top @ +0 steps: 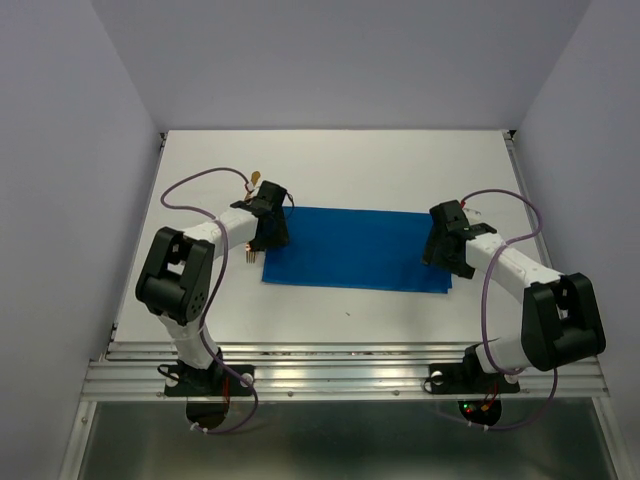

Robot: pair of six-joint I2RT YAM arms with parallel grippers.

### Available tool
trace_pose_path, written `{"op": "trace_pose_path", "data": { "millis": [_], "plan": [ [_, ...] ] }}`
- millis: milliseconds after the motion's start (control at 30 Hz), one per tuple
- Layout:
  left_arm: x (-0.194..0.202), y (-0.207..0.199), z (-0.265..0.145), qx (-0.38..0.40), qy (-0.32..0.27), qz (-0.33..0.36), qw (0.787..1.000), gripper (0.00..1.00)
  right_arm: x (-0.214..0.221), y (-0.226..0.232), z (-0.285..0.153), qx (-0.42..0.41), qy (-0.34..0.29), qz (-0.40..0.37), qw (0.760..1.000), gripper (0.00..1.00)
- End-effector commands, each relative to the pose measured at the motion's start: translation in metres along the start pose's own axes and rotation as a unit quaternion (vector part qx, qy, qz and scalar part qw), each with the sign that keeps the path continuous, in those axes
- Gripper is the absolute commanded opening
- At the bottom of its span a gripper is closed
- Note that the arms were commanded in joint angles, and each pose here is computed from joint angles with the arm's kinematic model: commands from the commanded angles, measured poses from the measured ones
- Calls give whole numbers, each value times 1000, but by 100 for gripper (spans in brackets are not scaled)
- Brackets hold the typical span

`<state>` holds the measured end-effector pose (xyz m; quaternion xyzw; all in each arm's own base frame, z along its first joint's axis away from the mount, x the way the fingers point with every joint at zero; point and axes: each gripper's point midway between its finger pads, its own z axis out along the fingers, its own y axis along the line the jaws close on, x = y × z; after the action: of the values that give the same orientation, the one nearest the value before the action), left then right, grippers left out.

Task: Fold the napkin into a case and place the utensils inside
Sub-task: Pick up the rectangle-folded napkin at the center of the board.

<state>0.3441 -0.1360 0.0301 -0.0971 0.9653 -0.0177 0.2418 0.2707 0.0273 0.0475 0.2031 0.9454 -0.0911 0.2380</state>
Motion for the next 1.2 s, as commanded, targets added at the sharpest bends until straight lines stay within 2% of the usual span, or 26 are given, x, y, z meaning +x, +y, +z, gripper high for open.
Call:
{"op": "trace_pose_path", "data": {
  "millis": [0, 167, 267, 333, 433, 467, 500, 600, 700, 933, 1167],
  "plan": [
    [0, 7, 5, -15, 0, 6, 1000, 63, -8, 0, -4, -6, -21, 16, 1000, 83],
    [7, 6, 14, -16, 14, 9, 1000, 62, -9, 0, -5, -6, -21, 18, 1000, 82],
    [12, 3, 19, -8, 26, 9, 1000, 59, -9, -1, -5, -4, -21, 17, 1000, 83],
    [14, 0, 20, -1, 30, 8, 1000, 52, -10, 0, -5, -4, -22, 17, 1000, 83],
    [17, -4, 20, 12, 36, 6, 999, 38, -10, 0, -5, -3, -21, 18, 1000, 83],
    [18, -6, 20, 17, 39, 5, 999, 28, -10, 0, -5, -4, -20, 18, 1000, 83],
    [17, -7, 20, 19, 39, 5, 999, 23, -11, 0, -5, -4, -21, 18, 1000, 83],
    [12, -13, 19, 25, 42, 11, 999, 0, -11, 1, -4, -3, -20, 16, 1000, 83],
    [2, -11, 16, 10, 37, 17, 999, 0, -12, 1, -2, 1, -19, 12, 1000, 83],
    [-47, -12, -28, 11, -37, 13, 999, 0, -15, 16, 1, -29, -7, 16, 999, 88],
    [-60, -19, -48, 34, -51, 19, 998, 0, -38, 30, 20, -54, -8, 27, 998, 84]
  ]
}}
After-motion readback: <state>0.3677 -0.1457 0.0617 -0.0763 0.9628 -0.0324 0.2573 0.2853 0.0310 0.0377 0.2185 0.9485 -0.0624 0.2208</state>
